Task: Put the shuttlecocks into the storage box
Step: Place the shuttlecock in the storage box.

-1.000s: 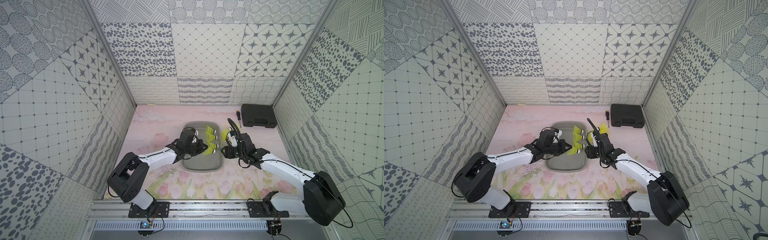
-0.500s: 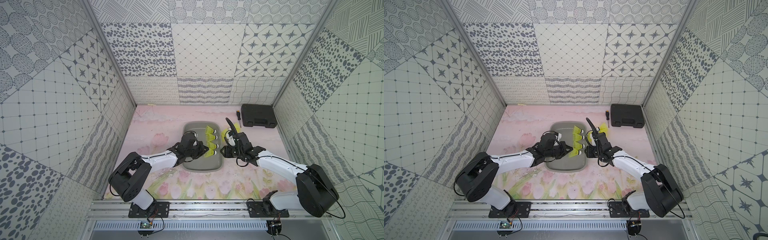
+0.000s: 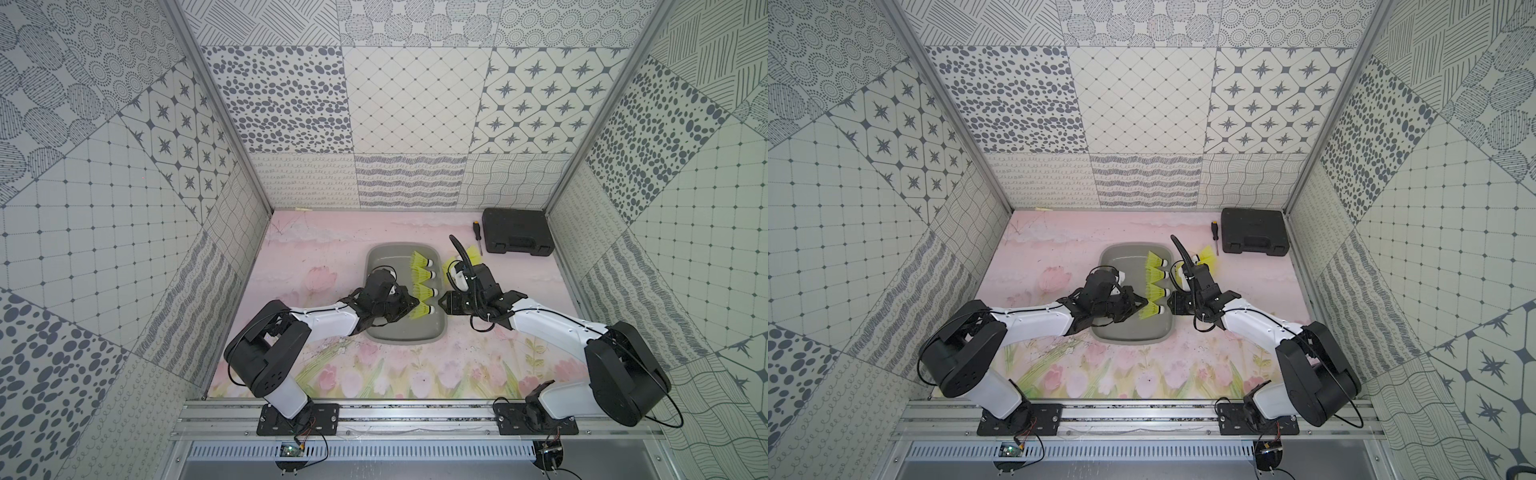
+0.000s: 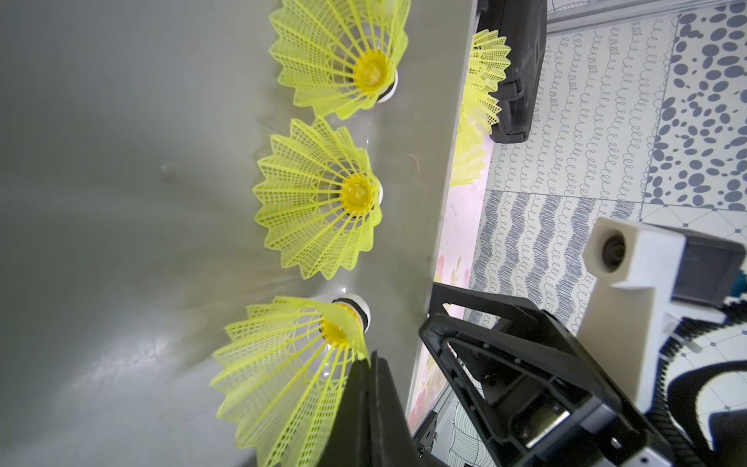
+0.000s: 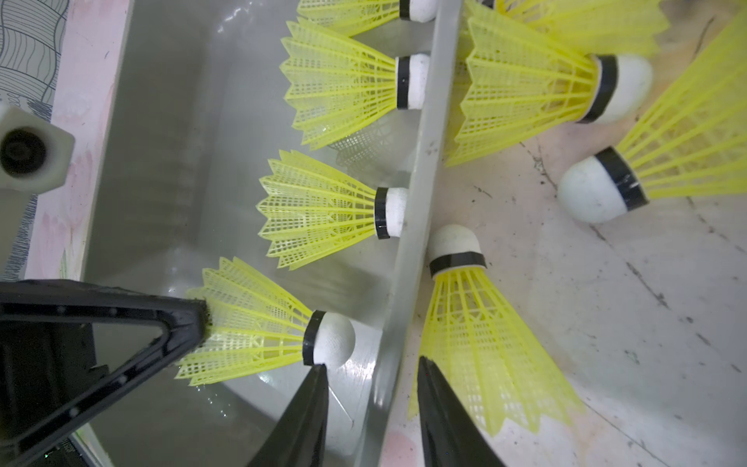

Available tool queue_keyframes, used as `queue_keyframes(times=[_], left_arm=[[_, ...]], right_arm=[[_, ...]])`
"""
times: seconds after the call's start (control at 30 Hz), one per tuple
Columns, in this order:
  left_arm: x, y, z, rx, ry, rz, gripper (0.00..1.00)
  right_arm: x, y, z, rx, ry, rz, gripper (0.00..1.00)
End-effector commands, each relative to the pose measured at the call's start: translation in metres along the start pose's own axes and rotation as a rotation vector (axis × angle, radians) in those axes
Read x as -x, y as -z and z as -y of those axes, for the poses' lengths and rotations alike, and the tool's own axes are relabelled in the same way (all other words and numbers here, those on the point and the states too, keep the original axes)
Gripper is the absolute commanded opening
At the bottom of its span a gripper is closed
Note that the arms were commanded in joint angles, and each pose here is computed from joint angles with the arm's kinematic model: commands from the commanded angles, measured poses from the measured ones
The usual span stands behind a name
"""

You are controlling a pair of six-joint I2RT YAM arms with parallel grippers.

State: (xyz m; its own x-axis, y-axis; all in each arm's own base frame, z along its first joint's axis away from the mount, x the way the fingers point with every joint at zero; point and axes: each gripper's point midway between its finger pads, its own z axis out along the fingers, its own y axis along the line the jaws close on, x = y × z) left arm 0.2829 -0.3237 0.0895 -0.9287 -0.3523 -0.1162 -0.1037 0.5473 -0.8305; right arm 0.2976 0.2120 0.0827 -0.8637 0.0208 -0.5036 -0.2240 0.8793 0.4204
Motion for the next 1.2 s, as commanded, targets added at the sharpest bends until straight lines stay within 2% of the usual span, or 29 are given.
queue_keyframes(times=[0.0,1.17], left_arm=[[0.004,-0.005,0.014,-0.067,-0.01,0.017,0.0],[0.008,-0.028,0.012,-0.077,-0.011,-0.001,0.0]], right_arm=[[0.015,0.0,-0.009,0.034,0.0,0.039,0.4],[0.006,-0.004,-0.006,0.031,-0.001,-0.002,0.39]])
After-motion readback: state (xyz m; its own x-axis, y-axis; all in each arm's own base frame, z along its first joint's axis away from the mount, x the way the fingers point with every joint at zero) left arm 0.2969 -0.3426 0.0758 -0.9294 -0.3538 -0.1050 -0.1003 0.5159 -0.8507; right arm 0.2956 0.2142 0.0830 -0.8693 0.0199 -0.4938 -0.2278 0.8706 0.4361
